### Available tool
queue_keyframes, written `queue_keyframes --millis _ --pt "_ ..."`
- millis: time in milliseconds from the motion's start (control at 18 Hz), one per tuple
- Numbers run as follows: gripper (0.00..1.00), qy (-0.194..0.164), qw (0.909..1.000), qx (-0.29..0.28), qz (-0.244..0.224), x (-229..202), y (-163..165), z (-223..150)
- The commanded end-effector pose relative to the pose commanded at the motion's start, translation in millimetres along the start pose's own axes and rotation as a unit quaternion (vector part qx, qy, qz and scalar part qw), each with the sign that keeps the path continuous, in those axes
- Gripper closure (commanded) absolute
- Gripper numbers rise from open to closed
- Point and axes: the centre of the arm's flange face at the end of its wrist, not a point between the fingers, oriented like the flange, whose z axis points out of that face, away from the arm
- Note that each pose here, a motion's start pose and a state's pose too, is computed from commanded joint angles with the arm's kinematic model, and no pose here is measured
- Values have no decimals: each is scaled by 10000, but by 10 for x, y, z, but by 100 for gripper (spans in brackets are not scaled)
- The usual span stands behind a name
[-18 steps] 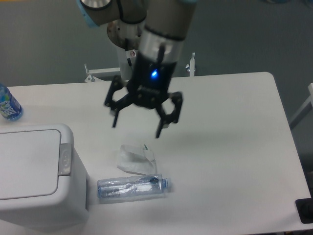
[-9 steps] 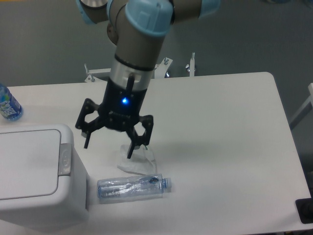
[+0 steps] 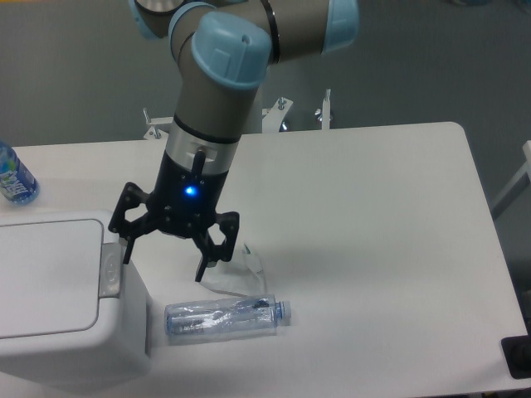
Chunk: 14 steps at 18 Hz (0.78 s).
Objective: Open the trash can
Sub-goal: 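Push the gripper finger against the lid edge to flip it open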
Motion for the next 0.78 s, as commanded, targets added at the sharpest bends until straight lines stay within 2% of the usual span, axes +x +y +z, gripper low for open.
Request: queue_keyframes --millis 778 --pt "0 28 10000 -75 -16 52 7 111"
